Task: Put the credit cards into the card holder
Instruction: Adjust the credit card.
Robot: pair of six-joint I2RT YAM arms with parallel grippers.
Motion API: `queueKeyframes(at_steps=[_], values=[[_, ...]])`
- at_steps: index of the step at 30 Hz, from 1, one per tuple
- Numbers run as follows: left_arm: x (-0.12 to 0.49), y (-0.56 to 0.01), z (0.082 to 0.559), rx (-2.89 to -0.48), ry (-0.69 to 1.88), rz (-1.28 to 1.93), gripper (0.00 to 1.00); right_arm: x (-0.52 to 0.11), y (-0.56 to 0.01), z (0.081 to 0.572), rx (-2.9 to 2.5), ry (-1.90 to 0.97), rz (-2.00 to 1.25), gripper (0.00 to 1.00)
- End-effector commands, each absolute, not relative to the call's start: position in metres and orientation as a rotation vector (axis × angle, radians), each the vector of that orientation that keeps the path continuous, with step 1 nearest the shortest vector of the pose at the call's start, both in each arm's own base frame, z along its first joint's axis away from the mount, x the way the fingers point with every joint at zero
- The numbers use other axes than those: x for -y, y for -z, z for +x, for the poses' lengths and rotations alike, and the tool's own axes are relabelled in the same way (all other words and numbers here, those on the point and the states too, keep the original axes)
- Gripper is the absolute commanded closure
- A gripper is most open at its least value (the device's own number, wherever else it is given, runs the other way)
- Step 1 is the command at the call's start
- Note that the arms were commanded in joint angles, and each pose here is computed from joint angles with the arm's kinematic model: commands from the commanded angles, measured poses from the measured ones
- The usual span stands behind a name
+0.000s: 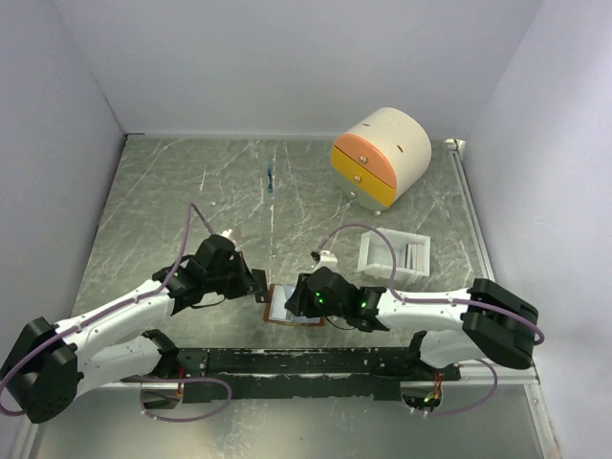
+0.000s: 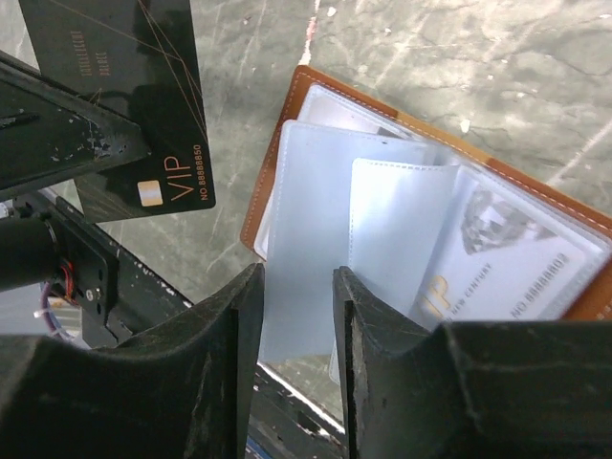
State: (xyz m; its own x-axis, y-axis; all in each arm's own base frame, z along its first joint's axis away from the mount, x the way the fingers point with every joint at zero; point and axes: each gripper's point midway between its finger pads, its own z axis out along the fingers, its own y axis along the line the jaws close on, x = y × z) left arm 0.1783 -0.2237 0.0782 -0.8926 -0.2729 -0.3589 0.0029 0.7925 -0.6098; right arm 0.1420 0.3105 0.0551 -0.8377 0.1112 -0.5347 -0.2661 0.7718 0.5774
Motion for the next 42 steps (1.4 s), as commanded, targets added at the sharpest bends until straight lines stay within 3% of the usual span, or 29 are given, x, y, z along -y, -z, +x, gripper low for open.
queueKeyframes(at_steps=[1, 10, 18, 24, 30, 35, 42], values=[[0.217, -0.093, 0.187, -2.504, 0.828, -0.203, 0.93, -0.336, -0.071, 0.148, -2.361, -0.965, -0.167, 0.64], [0.219, -0.11, 0.189, -2.46, 0.861, -0.192, 0.93, -0.338, -0.064, 0.151, -2.377, -0.918, -0.196, 0.53], [0.252, -0.116, 0.178, -2.452, 1.111, -0.061, 0.93, -0.312, -0.073, 0.154, -2.389, -0.798, -0.157, 0.54], [0.255, -0.107, 0.173, -2.459, 1.155, -0.05, 0.93, -0.278, -0.074, 0.149, -2.401, -0.706, -0.114, 0.56], [0.267, -0.115, 0.162, -2.422, 1.291, 0.042, 0.93, -0.304, -0.102, 0.139, -2.297, -1.012, -0.109, 0.59], [0.277, -0.128, 0.145, -2.348, 1.487, 0.113, 0.93, -0.317, -0.128, 0.132, -2.167, -1.295, -0.045, 0.54], [0.279, -0.147, 0.131, -2.231, 1.648, 0.155, 0.93, -0.306, -0.147, 0.135, -2.066, -1.369, 0.037, 0.49]])
